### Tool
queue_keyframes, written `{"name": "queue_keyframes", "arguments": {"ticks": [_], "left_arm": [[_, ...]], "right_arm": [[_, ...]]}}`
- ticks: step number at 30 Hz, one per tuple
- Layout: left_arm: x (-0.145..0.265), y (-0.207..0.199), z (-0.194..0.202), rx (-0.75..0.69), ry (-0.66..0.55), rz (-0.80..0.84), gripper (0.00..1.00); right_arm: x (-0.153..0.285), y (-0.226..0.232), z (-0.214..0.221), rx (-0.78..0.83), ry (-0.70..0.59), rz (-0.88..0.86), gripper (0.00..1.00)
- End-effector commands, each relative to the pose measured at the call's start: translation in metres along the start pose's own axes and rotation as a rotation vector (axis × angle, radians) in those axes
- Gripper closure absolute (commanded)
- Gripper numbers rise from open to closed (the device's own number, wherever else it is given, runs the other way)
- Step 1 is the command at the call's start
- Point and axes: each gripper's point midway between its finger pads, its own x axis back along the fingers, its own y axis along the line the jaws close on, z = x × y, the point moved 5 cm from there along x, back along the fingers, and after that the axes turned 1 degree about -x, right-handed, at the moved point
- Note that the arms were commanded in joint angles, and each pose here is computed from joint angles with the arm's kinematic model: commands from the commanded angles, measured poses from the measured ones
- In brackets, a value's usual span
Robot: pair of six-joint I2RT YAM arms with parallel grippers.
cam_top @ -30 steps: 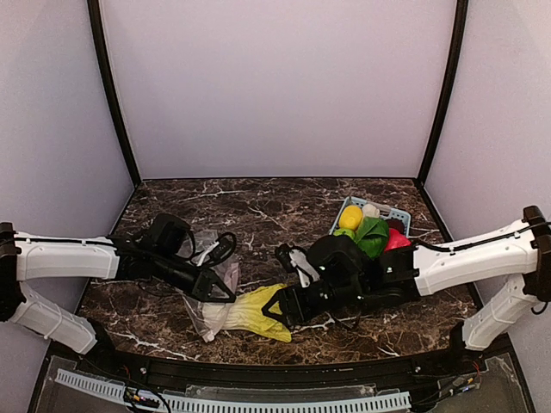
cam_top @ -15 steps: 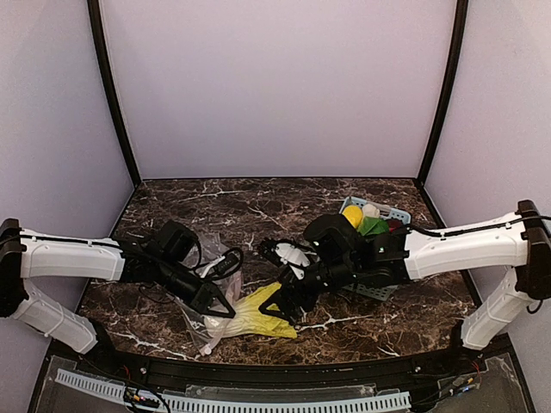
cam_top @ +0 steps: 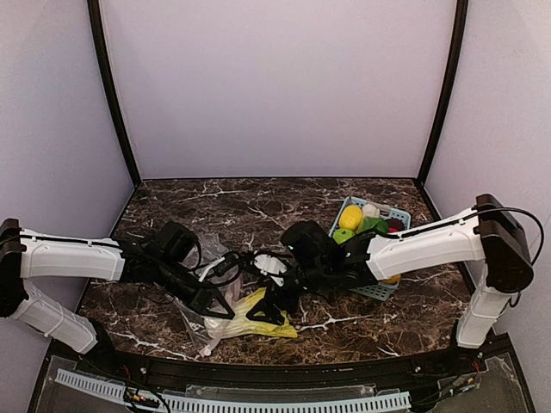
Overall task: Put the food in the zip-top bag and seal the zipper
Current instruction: Adjust the fake vegetable in the zipper food storage bag.
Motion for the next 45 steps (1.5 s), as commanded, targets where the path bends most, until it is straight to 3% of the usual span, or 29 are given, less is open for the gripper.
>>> {"name": "queue_keyframes", "arguments": {"ticks": [1, 15, 30, 32, 36, 40, 45], "left_arm": [[0.006, -0.013, -0.009, -0.036, -0.039, 0.037, 0.99], [0.009, -0.017, -0.011, -0.032, -0.117, 0.158, 0.99], [0.008, -0.014, -0.005, -0.024, -0.088, 0.150, 0.99], [0.007, -0.014, -0.006, -0.027, -0.089, 0.149, 0.99], [0.007, -0.011, -0.005, -0.016, -0.071, 0.123, 0.99], [0.009, -0.006, -0.008, -0.024, -0.073, 0.052, 0.99], [0.016, -0.005, -0.016, -0.057, -0.090, -0.032, 0.99]], "right_arm": [[-0.008, 0.005, 0.009, 0.020, -0.018, -0.037, 0.02], [-0.019, 0.022, 0.025, -0.039, -0.078, -0.004, 0.02], [-0.049, 0.026, 0.056, 0.100, 0.086, 0.140, 0.06], [-0.052, 0.023, 0.059, 0.114, 0.100, 0.196, 0.13], [-0.054, 0.019, 0.061, 0.123, 0.103, 0.276, 0.36], [-0.042, 0.016, 0.051, 0.090, 0.052, 0.327, 0.71], [-0.020, 0.020, 0.043, -0.046, -0.028, 0.333, 0.94]]}}
